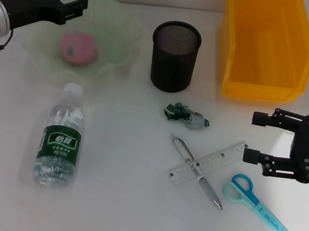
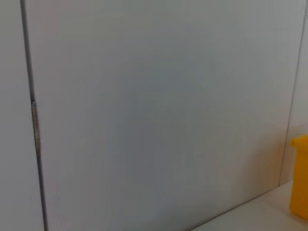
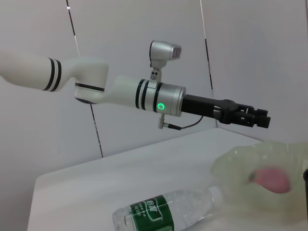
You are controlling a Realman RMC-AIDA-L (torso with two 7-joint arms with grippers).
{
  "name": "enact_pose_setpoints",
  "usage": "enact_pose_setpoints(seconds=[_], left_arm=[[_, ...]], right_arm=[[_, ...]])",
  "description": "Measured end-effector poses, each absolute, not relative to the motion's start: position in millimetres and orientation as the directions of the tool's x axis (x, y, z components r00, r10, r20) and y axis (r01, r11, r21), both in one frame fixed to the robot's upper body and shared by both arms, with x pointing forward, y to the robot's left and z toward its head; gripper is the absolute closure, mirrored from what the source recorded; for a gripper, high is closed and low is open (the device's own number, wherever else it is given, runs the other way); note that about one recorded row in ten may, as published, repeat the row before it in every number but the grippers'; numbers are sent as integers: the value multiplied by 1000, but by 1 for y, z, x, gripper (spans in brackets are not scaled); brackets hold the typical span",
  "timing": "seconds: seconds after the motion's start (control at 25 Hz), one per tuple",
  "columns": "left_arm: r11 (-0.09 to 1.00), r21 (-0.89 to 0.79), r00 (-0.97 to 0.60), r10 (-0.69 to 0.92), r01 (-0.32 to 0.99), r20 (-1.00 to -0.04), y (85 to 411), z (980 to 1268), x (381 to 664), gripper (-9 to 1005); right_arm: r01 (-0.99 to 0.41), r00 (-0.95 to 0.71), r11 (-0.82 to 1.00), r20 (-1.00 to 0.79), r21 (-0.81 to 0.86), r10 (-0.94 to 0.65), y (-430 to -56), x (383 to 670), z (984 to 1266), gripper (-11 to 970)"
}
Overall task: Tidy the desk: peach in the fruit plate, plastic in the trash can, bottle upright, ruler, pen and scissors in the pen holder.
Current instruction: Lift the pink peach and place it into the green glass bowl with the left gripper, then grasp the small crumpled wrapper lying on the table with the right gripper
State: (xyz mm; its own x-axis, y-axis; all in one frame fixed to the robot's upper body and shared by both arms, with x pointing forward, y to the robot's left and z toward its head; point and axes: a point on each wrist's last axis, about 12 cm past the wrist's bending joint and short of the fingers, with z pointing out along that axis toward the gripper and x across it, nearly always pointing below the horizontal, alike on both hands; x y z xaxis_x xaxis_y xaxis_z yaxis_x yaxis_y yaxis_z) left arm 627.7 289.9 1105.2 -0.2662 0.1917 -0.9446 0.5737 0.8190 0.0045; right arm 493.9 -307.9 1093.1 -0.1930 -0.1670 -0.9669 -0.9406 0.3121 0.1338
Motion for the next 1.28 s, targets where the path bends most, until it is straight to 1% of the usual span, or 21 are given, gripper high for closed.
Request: enact_pose_setpoints(seconds=[0.12,0.16,0.2,0.24,0.32,0.36,0.4,0.44,0.48,0.52,0.56,0.6,0.64,0.68,0.72,0.8,0.96,1.0,1.08,1.2,1.28], left_arm=[[813,-1,-264,188,582,-946,290,1105,626,624],[813,-2,-265,188,583,-946,291,1104,625,520],[814,-3,-267,187,581,-945,293,1104,623,417],[814,-4,-267,186,581,-945,294,1104,623,313],[801,-10,-261,183,599,-948,297,1104,617,220],[755,-28,-245,177,655,-953,299,1105,603,174],[700,-52,-234,167,712,-958,299,1103,588,128],[674,-58,-227,164,736,-960,300,1103,581,129],[674,-58,-227,164,736,-960,300,1103,581,131],[606,-72,-205,154,793,-966,302,1101,562,132],[567,-73,-186,145,821,-972,302,1101,552,133],[480,-64,-138,120,875,-983,303,1100,531,135],[459,-63,-128,112,886,-985,303,1100,526,136],[403,-66,-113,94,913,-989,302,1098,511,136],[403,-66,-113,94,913,-989,302,1098,511,136],[364,-74,-117,97,928,-988,301,1093,501,136],[329,-102,-146,111,939,-983,296,1083,492,136],[329,-102,-146,111,939,-983,296,1083,492,137],[327,-106,-149,111,939,-983,296,1082,491,137],[334,-103,-148,113,937,-983,297,1079,487,137],[333,-100,-145,114,938,-983,297,1078,486,137]], right_arm=[[-936,-203,321,-967,144,-157,-308,495,1095,156],[-931,-215,330,-966,158,-142,-309,497,1097,156],[-912,-248,359,-964,198,-99,-312,501,1107,156],[-912,-248,359,-964,198,-99,-312,501,1107,156],[-892,-290,383,-954,241,-74,-318,505,1123,157],[-877,-315,405,-946,257,-81,-322,509,1134,157],[-822,-417,476,-900,314,-127,-327,519,1159,157],[-822,-417,476,-900,314,-127,-327,519,1159,157],[-795,-468,510,-867,330,-169,-326,523,1171,157],[-769,-511,550,-830,327,-221,-322,528,1184,157],[-746,-552,585,-786,318,-277,-316,531,1196,157],[-731,-576,616,-751,295,-323,-309,533,1207,160],[-709,-600,652,-714,267,-361,-301,535,1219,162],[-691,-621,685,-677,233,-396,-291,538,1230,165],[-678,-636,707,-643,201,-427,-281,541,1239,168],[-689,-643,710,-572,143,-509,-254,545,1252,173],[-728,-633,675,-497,120,-594,-212,552,1249,183],[-747,-618,657,-471,103,-629,-190,555,1242,186],[-754,-610,650,-467,95,-640,-183,556,1238,191],[-761,-597,645,-458,66,-658,-166,564,1220,199],[-761,-596,645,-457,61,-660,-164,566,1215,204]])
